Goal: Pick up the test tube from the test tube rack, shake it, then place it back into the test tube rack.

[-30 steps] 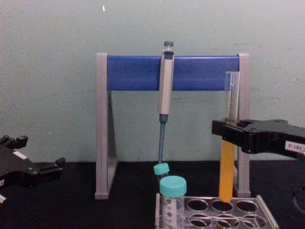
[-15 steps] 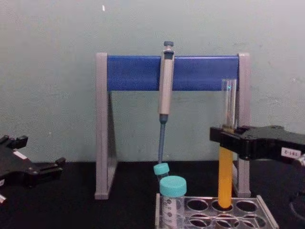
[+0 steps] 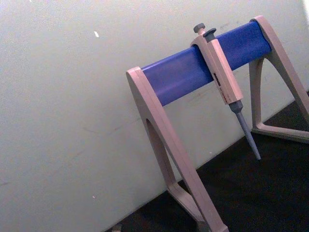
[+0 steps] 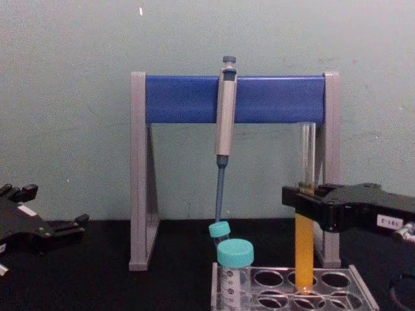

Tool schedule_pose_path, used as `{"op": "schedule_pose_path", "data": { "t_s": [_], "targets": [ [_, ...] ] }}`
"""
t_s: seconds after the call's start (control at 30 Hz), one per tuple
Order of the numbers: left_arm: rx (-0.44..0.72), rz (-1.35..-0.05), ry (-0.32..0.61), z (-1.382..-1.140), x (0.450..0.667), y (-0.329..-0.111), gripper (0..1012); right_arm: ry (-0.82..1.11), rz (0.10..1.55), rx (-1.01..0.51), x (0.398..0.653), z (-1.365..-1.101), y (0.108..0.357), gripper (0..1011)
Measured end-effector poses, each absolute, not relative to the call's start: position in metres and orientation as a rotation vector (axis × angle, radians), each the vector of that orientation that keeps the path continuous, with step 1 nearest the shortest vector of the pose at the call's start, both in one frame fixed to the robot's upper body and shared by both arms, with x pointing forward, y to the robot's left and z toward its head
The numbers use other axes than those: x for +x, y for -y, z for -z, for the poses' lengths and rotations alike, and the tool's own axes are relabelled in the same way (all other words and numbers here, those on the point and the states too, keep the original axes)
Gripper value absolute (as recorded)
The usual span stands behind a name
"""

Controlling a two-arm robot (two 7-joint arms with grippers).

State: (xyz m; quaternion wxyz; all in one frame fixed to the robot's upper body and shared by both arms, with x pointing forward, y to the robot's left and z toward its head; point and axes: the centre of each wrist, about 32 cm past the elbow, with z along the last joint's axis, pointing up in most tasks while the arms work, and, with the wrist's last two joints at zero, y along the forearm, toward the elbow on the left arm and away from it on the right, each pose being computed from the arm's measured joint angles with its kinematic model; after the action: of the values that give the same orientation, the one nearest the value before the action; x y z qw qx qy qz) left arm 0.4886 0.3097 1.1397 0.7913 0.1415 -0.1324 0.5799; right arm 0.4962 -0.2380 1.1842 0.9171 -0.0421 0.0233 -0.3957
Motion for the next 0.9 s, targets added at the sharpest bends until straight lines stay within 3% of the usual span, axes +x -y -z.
{"op": "schedule_pose_path", "data": {
  "t_s": [0.9],
  "targets": [
    [0.304,-1.248,0.285,-1.140,0.489,-0.310,1001,-0.089,0.816,-0.115,0.497,-1.166,0.236,225]
  ]
}}
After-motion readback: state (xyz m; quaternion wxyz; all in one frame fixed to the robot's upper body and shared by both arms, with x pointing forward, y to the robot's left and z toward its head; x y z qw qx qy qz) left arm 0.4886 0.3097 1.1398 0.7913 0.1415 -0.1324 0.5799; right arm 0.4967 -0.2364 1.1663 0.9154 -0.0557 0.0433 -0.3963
